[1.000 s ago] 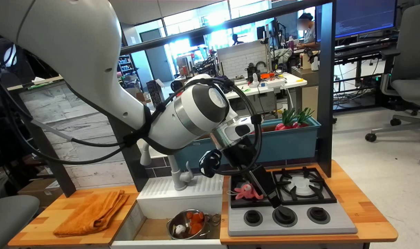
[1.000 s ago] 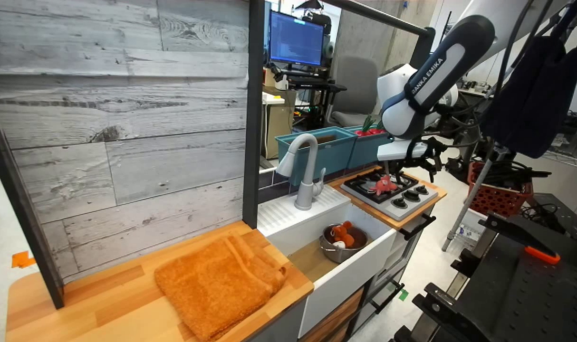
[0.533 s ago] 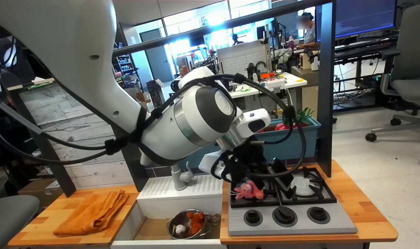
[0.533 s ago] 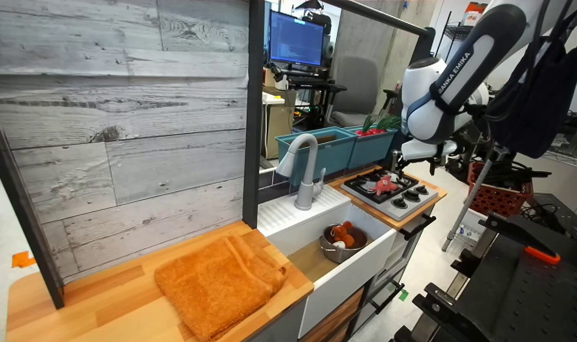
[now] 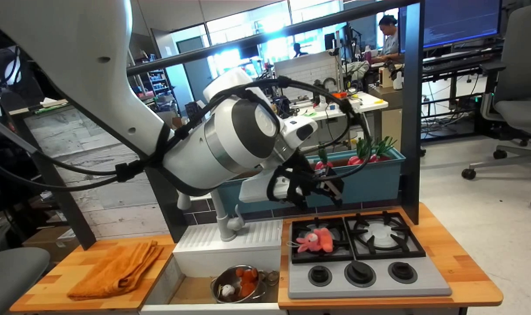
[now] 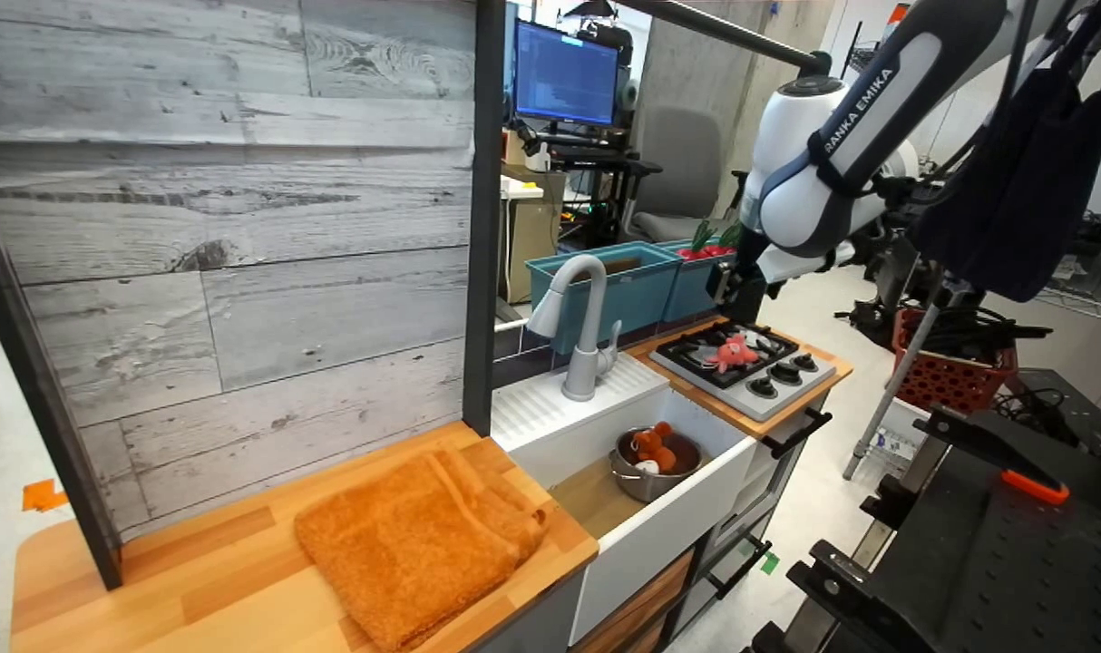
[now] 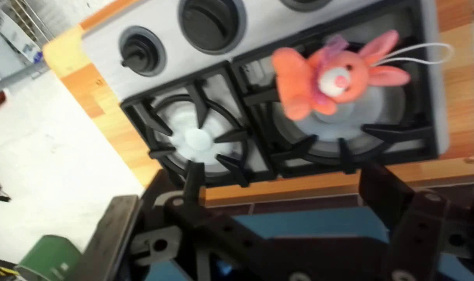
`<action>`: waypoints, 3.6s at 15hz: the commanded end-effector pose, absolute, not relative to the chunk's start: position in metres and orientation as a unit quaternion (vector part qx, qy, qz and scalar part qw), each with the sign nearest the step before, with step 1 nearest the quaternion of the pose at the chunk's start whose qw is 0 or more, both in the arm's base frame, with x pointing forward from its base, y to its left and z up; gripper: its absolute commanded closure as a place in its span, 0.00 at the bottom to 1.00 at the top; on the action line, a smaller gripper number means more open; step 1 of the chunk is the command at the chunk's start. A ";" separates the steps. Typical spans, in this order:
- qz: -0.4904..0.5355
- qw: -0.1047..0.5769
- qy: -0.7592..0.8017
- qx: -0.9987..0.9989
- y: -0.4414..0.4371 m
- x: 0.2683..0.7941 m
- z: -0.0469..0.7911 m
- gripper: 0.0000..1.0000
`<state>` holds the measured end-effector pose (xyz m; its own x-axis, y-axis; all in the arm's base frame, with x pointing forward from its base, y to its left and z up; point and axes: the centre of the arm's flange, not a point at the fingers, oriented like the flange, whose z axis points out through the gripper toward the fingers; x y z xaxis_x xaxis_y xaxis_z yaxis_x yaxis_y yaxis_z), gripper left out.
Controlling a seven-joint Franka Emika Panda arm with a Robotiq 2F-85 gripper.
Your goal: Use the towel to wipe the left side of the countertop, remove two plush toys from the silver pot and put them on the stove, place one plush toy from the pot on the left side of the countertop
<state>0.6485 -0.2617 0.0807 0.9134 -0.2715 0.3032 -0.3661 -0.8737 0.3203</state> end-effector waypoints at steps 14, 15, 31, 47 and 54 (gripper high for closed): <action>0.043 0.048 0.063 0.996 -0.142 0.681 0.028 0.00; 0.024 0.031 0.078 0.996 -0.136 0.679 0.015 0.00; -0.061 0.020 0.148 0.987 -0.093 0.676 -0.107 0.00; 0.024 0.022 0.183 0.983 -0.082 0.647 -0.067 1.00; 0.105 -0.008 0.244 0.964 -0.086 0.612 0.010 0.99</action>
<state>0.6448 -0.0820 -0.0458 0.8987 0.4171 0.1357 0.4133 -0.9088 0.0563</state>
